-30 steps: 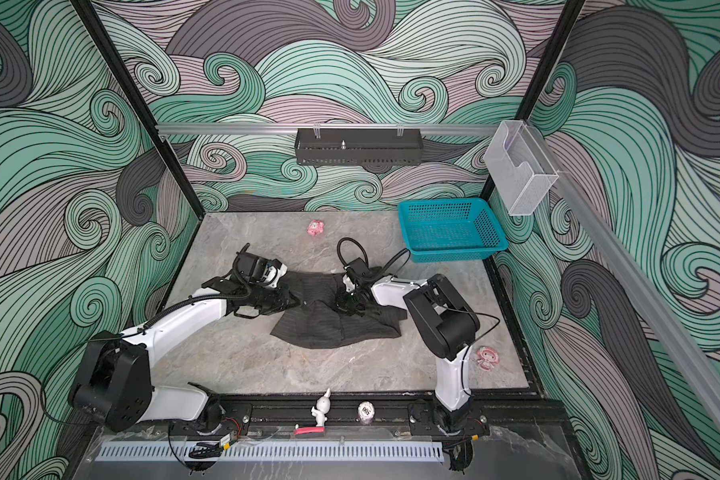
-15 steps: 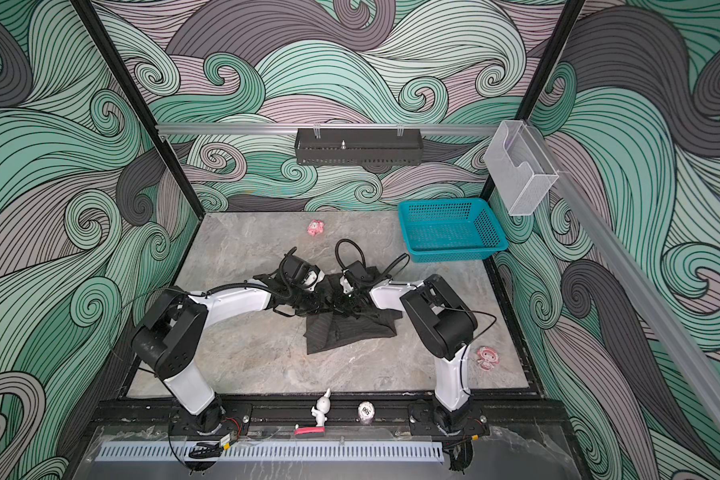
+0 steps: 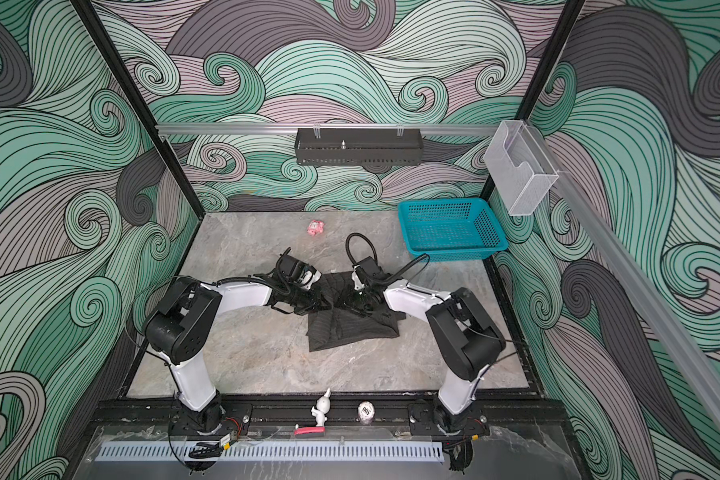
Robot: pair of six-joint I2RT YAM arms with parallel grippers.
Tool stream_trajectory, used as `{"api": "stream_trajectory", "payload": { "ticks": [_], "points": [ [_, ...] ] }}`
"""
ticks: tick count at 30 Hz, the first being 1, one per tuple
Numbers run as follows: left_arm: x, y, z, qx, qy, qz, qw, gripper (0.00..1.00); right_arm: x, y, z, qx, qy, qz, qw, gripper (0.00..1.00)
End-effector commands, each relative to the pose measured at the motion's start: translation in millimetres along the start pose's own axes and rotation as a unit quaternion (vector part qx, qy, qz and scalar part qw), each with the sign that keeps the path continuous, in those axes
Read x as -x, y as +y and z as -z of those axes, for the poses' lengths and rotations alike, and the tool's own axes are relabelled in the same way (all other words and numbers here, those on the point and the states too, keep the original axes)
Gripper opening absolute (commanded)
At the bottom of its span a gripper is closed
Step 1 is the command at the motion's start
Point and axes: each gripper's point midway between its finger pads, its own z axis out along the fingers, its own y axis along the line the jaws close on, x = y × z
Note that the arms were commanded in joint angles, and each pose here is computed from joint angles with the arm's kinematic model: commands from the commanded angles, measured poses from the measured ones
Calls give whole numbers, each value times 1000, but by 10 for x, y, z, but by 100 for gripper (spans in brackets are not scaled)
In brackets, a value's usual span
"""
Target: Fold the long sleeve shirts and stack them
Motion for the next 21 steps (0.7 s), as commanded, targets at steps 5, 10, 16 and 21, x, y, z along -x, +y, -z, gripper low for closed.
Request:
{"api": "stream_trajectory", "payload": {
  "ticks": [5,10,16,21],
  "points": [
    [-160,292,-152,25,40,22,999,0,259,-823,609,-91,-31,-32,995,46],
    [-184,314,-144,33,48,19,998,0,352,-1293,754,-129,-38,-57,989,42],
    [-230,382,-190,39,59,23,997,0,377,-1719,680,-156,-22,-88,984,39],
    [-298,687,-132,81,72,51,993,0,309,-1741,463,-133,15,-97,986,31]
  ]
}}
